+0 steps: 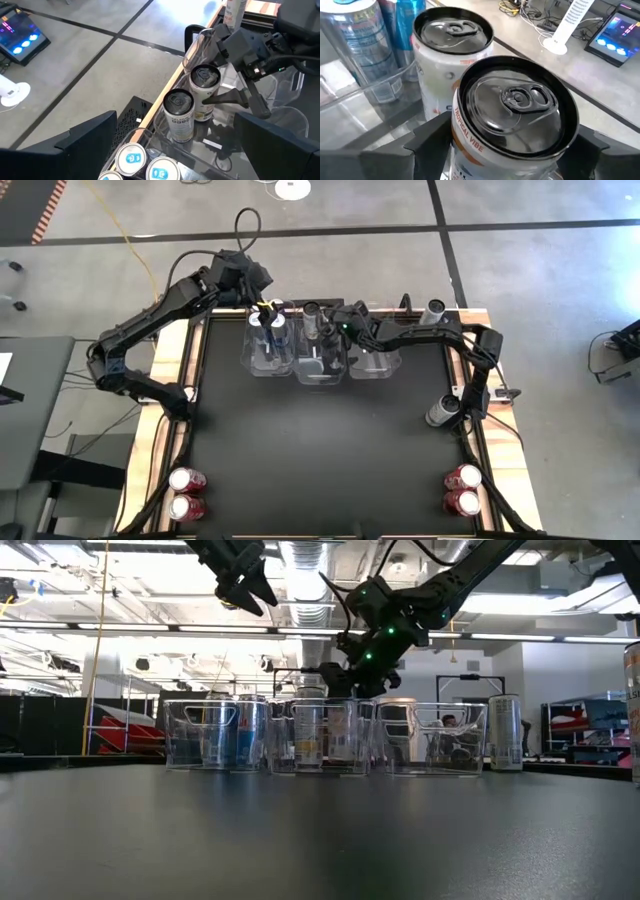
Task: Sort soda cans
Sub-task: Put the center white-yellow soda can into the center transparent bin
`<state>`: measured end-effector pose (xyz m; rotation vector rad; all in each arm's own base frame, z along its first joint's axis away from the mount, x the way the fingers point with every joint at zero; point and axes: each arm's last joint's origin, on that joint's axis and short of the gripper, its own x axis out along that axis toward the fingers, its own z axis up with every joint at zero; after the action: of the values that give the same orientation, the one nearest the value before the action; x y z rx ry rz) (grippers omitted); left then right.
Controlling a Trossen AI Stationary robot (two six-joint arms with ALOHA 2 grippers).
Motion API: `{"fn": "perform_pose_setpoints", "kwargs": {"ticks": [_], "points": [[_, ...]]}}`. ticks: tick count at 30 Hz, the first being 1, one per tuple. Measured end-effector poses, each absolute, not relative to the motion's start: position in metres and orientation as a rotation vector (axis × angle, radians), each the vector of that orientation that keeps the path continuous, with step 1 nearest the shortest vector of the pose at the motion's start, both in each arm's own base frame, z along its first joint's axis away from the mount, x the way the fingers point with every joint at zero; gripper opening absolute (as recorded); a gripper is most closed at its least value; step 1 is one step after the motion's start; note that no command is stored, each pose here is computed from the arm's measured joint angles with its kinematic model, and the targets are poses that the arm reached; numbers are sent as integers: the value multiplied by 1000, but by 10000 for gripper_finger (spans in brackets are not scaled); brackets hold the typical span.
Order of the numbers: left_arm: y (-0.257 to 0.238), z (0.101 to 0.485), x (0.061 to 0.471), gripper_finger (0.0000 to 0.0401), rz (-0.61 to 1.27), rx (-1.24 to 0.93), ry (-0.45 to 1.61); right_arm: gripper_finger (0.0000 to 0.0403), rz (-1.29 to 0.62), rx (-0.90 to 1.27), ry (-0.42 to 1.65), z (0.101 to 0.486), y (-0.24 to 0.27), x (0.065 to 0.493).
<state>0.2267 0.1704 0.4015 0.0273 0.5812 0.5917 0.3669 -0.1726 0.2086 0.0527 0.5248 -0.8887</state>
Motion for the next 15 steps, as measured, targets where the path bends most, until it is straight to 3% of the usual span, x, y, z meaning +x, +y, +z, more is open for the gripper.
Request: {"fn": "perform_pose_setpoints", "kwargs": {"ticks": [15], "points": [[165,402,231,396,572,21,574,345,-913,57,484,213,-186,362]]}}
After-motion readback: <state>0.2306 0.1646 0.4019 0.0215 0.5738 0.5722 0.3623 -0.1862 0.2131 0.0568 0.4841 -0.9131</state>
